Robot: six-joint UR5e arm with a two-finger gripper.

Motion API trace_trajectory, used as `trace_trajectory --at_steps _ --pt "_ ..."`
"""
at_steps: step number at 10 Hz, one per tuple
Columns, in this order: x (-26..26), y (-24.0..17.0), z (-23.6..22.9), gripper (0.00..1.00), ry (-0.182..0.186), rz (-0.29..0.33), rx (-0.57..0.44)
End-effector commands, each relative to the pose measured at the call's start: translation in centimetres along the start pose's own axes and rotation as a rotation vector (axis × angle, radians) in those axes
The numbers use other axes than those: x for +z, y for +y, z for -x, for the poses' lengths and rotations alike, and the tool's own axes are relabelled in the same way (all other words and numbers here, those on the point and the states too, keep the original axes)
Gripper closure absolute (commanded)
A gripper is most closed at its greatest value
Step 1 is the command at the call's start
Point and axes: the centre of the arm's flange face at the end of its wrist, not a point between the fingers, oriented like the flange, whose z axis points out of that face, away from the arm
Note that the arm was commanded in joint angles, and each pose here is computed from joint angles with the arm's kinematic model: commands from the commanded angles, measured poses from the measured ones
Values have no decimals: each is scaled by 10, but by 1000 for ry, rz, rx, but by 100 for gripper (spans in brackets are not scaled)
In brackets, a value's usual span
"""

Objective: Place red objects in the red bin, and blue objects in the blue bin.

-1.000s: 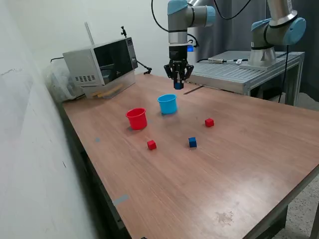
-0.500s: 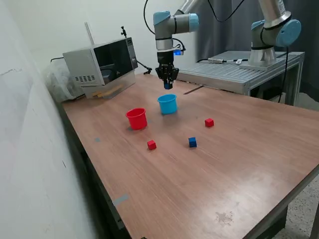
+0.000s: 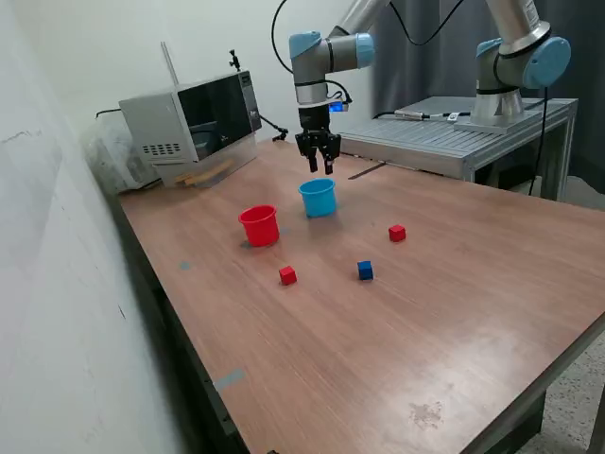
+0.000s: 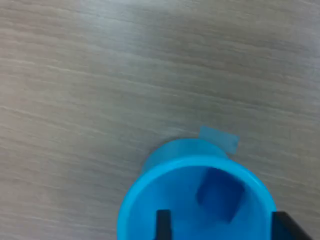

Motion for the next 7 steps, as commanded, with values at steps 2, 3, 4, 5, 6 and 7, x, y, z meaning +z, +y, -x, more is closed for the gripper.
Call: trace_trajectory --at_steps 2,3,4,5,6,7 --pt "0 0 0 0 1 2 0" --pt "-7 3 -8 0 -5 9 -13" --pt "-34 7 -27 0 -24 44 -32" --pt "-67 17 -78 0 -31 75 -109" --pt "-101 16 -121 0 -29 94 -96" --pt "-137 15 -167 0 -20 116 -47"
